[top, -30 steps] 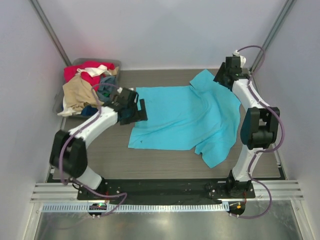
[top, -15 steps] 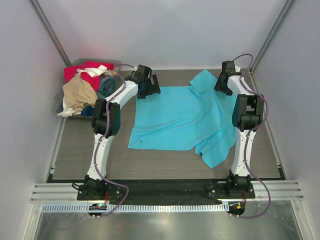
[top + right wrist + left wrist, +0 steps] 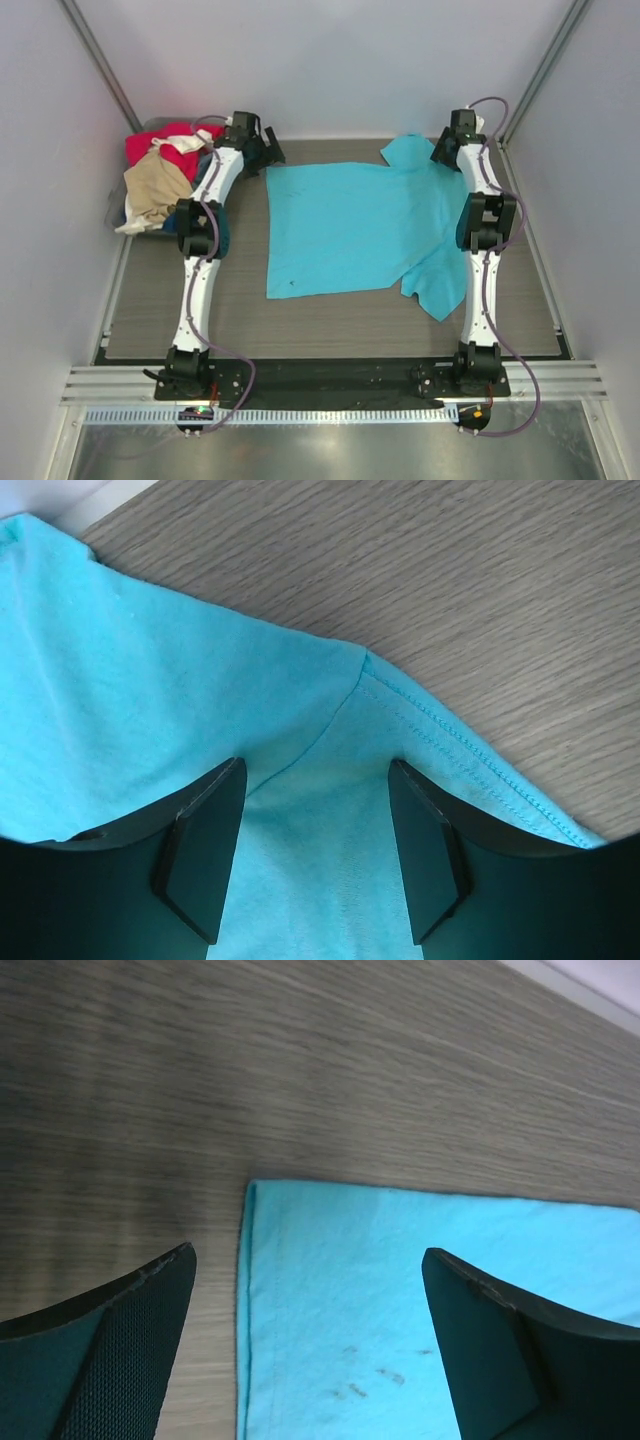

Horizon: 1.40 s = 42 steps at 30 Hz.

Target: Fold and stack the t-shirts

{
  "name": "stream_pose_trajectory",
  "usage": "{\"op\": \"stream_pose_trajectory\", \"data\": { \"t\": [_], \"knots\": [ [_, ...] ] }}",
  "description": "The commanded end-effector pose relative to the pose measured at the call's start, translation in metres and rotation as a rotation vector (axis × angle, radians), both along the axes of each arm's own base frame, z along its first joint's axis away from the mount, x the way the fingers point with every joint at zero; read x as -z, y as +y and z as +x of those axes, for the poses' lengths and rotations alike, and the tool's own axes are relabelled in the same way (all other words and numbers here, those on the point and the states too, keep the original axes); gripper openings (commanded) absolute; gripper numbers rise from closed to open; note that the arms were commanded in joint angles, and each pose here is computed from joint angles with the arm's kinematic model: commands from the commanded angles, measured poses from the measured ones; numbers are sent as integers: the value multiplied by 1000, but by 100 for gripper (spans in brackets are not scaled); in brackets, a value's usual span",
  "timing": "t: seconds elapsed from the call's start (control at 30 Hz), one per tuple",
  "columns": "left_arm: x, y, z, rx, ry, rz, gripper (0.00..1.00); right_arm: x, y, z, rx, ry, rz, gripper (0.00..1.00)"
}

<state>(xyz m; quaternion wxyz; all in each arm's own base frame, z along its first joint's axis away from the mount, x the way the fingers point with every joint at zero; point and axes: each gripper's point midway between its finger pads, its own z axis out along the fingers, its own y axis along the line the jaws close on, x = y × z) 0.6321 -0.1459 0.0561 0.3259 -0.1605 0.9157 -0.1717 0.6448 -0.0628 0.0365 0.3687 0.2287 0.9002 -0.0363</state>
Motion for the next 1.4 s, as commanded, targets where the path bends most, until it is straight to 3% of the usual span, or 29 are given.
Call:
{"op": "stream_pose_trajectory", "data": {
  "t": [0.0, 0.07, 0.1, 0.17, 0.2, 0.27, 0.3, 0.37, 0.4, 0.43, 0.5, 0.53, 0.6, 0.63, 0.67, 0.83, 1.07, 1.2, 1.3, 1.33, 1.37],
  "knots": [
    [-52, 1, -24, 34, -3, 38, 96, -41, 10, -6, -42, -31, 39, 65],
    [-82, -7, -37, 47, -45, 96, 100, -88, 11, -14, -55, -90, 30, 66],
    [-118, -9, -54, 67, -90, 118, 100, -108, 10, -18, -54, -115, 22, 66],
    [-144, -15, -77, 60, -116, 186, 100, -127, 9, -32, -40, -124, 12, 67],
    [-156, -14, -103, 65, -104, 205, 100, -174, 7, -44, -27, -193, 2, 67],
    [-167, -26, -137, 86, -99, 219, 100, -179, 8, -74, 16, -171, 21, 69],
    [-162, -23, -154, 73, -78, 236, 100, -213, 9, -95, 29, -220, 29, 69],
    [-139, -21, -213, 65, -18, 219, 100, -188, 15, -138, 70, -145, 80, 69],
    [-141, -31, -225, 87, -57, 133, 100, -183, 21, -154, 65, -130, 101, 69],
    [-104, -20, -268, 86, 22, 120, 100, -176, 28, -190, 63, -112, 131, 69],
    [-90, -19, -300, 48, 35, 57, 100, -164, 36, -229, 86, -86, 174, 69],
    [-66, -9, -333, 42, 73, 63, 100, -145, 40, -266, 93, -49, 190, 68],
    [-52, -16, -360, 55, 87, 39, 97, -132, 45, -304, 125, -46, 223, 68],
    [-47, -15, -370, 58, 86, 36, 94, -96, 49, -335, 133, 30, 238, 68],
    [-34, -15, -388, 66, 100, 27, 93, -110, 55, -352, 121, -41, 264, 68],
    [-5, -10, -413, 57, 114, -6, 90, -80, 82, -408, 94, -55, 399, 68],
    [26, -15, -408, 42, 121, -22, 82, -87, 93, -418, 96, -97, 457, 67],
    [43, -21, -402, 33, 136, -37, 69, -65, 90, -425, 135, -26, 447, 64],
    [50, -27, -395, 44, 141, -39, 45, -45, 85, -434, 202, 55, 434, 63],
    [53, -32, -395, 57, 154, -48, 26, -36, 77, -438, 246, 70, 400, 63],
    [50, -35, -391, 70, 144, -52, 15, -32, 76, -441, 280, 78, 406, 63]
  ]
}}
